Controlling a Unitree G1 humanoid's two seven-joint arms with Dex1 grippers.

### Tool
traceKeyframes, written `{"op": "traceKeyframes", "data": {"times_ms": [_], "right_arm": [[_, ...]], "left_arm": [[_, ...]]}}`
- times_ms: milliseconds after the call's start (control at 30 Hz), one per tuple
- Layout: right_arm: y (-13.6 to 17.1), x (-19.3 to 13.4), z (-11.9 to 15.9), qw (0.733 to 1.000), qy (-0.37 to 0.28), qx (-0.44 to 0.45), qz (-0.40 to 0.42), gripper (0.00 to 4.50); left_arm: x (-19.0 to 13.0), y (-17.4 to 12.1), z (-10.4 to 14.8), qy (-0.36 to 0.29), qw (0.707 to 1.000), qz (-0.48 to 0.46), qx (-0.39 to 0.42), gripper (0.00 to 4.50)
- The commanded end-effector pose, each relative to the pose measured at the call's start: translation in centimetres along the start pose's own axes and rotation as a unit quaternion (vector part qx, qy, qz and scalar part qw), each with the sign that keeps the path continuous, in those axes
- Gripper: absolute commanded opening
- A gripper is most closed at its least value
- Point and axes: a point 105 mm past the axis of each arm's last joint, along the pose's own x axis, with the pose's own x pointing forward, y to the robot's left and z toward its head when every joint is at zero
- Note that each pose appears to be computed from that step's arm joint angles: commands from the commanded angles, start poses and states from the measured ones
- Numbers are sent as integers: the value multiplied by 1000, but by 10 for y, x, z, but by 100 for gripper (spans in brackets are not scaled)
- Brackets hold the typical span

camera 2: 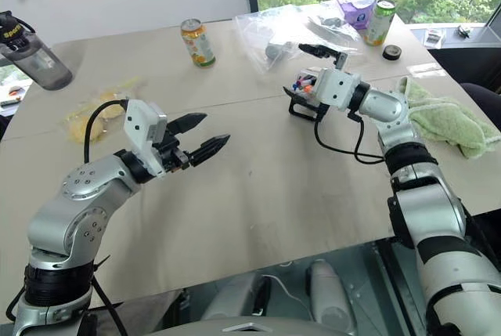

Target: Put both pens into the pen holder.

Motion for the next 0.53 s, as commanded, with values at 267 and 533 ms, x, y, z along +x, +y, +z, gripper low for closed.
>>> {"op": "traceKeyframes", "data": {"times_ms": [267,533], "right_arm": [[74,-97,-21,962,96,257,-17,446],[96,-136,-21,952,148,266,-42,446]], "left_arm": [[-41,-11,-73,69,993,95,-29,381],[-41,-18,-86,67,995,78,-17,381]]}}
